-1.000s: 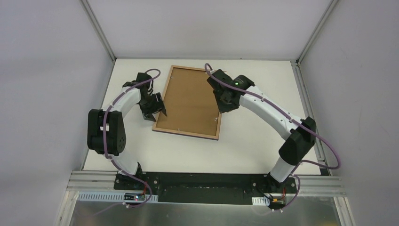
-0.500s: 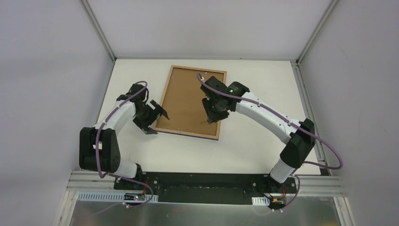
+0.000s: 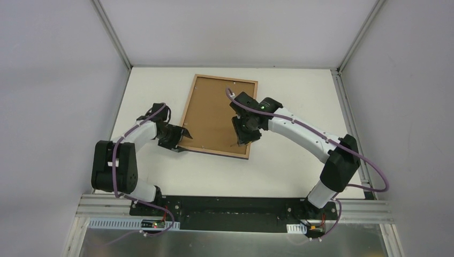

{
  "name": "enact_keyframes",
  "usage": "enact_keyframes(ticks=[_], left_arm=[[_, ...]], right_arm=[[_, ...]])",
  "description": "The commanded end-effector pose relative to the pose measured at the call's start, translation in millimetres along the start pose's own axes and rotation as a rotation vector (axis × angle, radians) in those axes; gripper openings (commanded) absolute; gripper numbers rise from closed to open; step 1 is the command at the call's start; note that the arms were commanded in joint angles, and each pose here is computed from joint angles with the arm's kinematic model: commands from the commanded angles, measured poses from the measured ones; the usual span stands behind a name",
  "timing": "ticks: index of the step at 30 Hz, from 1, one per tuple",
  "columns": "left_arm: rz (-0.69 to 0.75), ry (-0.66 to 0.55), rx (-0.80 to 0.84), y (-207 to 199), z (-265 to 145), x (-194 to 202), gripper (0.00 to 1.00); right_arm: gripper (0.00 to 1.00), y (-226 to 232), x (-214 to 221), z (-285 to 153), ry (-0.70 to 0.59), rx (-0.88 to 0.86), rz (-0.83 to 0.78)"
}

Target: Take the photo out of the frame

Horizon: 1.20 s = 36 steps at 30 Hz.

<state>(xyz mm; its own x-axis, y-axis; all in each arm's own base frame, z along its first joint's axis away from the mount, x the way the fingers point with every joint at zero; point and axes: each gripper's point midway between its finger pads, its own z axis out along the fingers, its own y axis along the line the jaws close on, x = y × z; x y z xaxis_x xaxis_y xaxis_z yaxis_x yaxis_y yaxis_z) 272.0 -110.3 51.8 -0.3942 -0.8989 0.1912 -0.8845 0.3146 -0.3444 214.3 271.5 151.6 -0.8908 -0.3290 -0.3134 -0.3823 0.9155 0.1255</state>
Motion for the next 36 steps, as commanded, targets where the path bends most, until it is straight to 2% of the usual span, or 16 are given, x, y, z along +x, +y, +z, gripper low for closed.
enact_keyframes(ticks=[1, 9, 14, 21, 23, 25, 29, 36], left_arm=[[-0.095, -0.010, -0.055, 17.7, 16.0, 0.4, 0.53], [-0.106, -0.024, -0.112, 43.0, 25.1, -0.1, 0.51], [0.111, -0.065, -0.132, 37.8, 29.8, -14.0, 0.22], [0.391, -0.069, -0.140, 31.0, 34.2, -21.2, 0.00], [0.505, -0.066, -0.129, 23.7, 33.8, -21.8, 0.00], [0.548, -0.039, -0.090, 12.8, 36.7, -18.3, 0.00], [0.577, 0.065, -0.020, -11.3, 49.0, -6.6, 0.00], [0.610, 0.096, 0.027, -35.5, 58.9, -7.1, 0.00]], right_arm=[[0.00, 10.8, -10.1, -22.1, -0.083, -0.076, 0.042], [0.00, 13.8, -9.4, -17.8, -0.076, -0.076, 0.025], [0.00, 28.1, -6.6, -17.3, -0.056, -0.114, -0.020], [0.00, 45.1, 3.8, -14.3, -0.038, -0.141, -0.113], [0.00, 50.2, 6.7, -11.2, -0.035, -0.149, -0.133], [0.00, 56.8, 8.9, -7.3, -0.031, -0.159, -0.153], [0.00, 69.9, 6.7, 4.5, -0.023, -0.167, -0.177], [0.00, 75.1, -15.1, 18.7, -0.058, -0.080, -0.210]])
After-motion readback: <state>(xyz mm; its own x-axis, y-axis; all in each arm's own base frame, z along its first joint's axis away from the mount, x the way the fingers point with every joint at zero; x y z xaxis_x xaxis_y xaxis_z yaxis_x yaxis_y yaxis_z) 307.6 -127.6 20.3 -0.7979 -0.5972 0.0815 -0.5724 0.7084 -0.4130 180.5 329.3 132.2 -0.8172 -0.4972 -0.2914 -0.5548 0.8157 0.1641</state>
